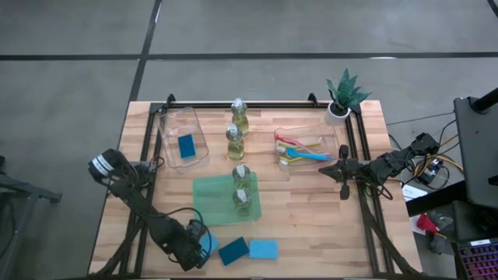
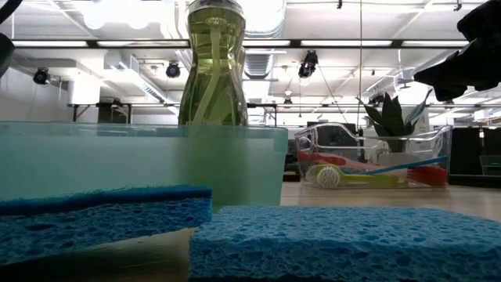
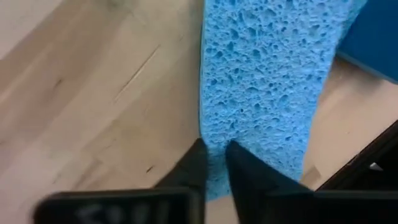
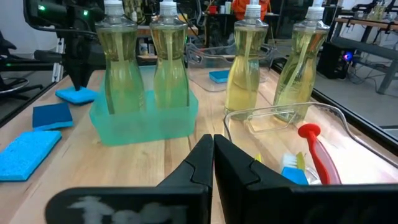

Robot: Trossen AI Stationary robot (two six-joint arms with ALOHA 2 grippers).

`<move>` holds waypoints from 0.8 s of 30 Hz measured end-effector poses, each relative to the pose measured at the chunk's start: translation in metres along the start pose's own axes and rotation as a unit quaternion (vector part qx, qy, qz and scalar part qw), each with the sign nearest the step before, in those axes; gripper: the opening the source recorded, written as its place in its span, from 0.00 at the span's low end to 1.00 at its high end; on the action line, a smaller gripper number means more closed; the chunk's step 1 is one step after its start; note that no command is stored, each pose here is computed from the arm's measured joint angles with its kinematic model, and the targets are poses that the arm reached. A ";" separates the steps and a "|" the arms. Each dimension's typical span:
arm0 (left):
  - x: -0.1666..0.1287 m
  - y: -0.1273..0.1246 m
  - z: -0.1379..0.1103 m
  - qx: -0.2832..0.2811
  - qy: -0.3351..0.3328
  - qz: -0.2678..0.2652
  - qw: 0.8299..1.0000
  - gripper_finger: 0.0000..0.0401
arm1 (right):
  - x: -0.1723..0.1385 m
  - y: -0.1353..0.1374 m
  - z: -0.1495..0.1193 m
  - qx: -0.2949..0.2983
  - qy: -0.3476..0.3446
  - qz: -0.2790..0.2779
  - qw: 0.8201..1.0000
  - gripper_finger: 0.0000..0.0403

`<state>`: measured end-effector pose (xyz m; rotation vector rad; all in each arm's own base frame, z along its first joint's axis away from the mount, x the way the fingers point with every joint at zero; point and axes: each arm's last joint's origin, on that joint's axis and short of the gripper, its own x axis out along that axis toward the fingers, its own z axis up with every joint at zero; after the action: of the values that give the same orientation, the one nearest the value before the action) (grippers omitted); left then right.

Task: Pick & Place Kitchen Sink Supplies
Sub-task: Put the blue sponge into the left transparent bin

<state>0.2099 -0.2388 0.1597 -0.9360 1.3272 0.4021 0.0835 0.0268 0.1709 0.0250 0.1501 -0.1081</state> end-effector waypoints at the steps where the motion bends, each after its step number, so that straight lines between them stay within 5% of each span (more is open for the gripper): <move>1: 0.000 0.000 0.000 0.000 0.001 -0.001 1.000 0.06 | 0.000 0.000 0.000 0.000 0.000 0.000 1.000 0.02; 8: -0.014 -0.005 -0.002 0.002 0.019 -0.034 0.999 0.01 | 0.000 0.000 0.000 0.000 0.000 0.000 1.000 0.02; 17: -0.073 -0.014 -0.005 0.002 0.062 -0.130 0.990 0.00 | 0.000 0.000 0.000 0.001 -0.001 0.000 1.000 0.02; 24: -0.127 0.002 0.010 -0.115 -0.095 -0.209 0.966 0.00 | 0.000 0.000 0.000 0.001 0.000 0.000 1.000 0.02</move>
<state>0.1840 -0.1984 0.2782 -1.3061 0.8894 0.3125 0.0835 0.0267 0.1709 0.0267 0.1494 -0.1082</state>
